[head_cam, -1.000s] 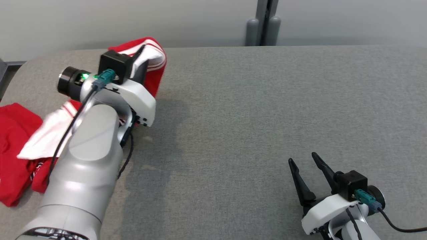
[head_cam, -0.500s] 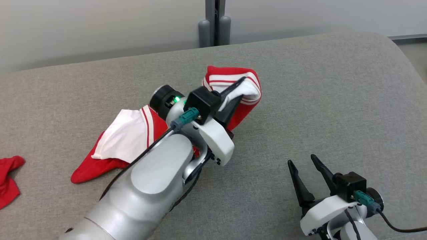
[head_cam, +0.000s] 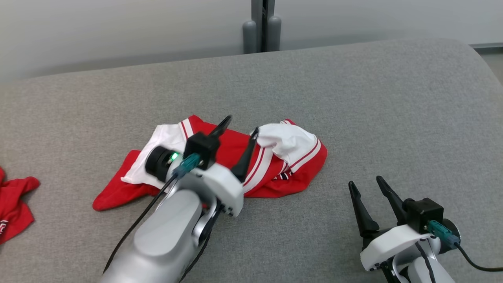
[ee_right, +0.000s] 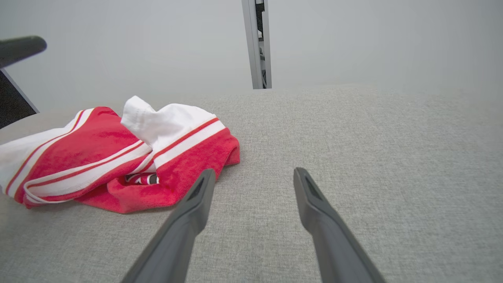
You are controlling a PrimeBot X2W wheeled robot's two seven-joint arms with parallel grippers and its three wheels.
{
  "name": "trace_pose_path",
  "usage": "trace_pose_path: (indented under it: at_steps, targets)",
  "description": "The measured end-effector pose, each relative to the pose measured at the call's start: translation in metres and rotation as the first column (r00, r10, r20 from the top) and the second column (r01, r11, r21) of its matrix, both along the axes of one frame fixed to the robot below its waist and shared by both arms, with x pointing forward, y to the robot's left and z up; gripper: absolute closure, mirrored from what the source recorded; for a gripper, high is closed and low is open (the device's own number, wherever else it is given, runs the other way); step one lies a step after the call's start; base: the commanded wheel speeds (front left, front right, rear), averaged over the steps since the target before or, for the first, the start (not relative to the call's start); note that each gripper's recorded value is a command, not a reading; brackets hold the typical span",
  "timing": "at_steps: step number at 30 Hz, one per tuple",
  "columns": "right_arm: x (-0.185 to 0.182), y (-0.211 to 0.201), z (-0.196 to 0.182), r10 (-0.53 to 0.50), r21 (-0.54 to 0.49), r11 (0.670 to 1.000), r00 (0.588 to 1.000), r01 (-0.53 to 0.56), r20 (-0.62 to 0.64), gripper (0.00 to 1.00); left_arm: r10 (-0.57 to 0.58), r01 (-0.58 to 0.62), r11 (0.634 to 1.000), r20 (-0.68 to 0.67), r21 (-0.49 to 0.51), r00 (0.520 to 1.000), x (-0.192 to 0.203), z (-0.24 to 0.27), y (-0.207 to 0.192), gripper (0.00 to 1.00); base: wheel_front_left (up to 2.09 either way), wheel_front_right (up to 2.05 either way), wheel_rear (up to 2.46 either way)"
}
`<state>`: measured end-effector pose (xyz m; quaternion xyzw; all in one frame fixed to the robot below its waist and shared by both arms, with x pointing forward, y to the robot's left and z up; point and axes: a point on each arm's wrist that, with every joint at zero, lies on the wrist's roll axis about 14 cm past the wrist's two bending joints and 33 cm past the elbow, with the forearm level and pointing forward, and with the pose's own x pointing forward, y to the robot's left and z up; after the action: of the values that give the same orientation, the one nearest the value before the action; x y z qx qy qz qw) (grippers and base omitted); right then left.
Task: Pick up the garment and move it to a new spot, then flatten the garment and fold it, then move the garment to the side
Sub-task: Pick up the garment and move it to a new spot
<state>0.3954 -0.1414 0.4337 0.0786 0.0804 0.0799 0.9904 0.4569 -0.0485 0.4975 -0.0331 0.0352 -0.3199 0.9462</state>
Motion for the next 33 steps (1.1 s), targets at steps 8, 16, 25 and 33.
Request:
trace_pose_path:
  at_steps: [8,16,25,33]
  targets:
    - [-0.006,0.009,0.015,0.022,0.007,1.000,0.999,-0.022,0.041,0.00,0.268,-0.269,0.963,-0.101,0.001,0.958,-0.029,-0.038,0.089,0.00,0.00,0.00,0.00]
    - [-0.021,0.020,0.019,0.055,0.006,0.998,0.997,-0.055,0.053,0.00,0.484,-0.490,0.872,-0.154,-0.004,0.861,-0.073,-0.058,0.160,0.00,0.00,0.00,0.00]
    - [-0.030,0.031,0.019,0.092,0.002,0.996,0.994,-0.092,0.054,0.00,0.627,-0.636,0.771,-0.166,-0.005,0.761,-0.119,-0.067,0.211,0.00,0.00,0.00,0.00]
    - [-0.031,0.053,0.012,0.170,-0.009,0.985,0.985,-0.170,0.035,0.00,0.624,-0.634,0.774,-0.182,0.007,0.760,-0.135,-0.074,0.212,0.00,0.00,0.00,0.00]
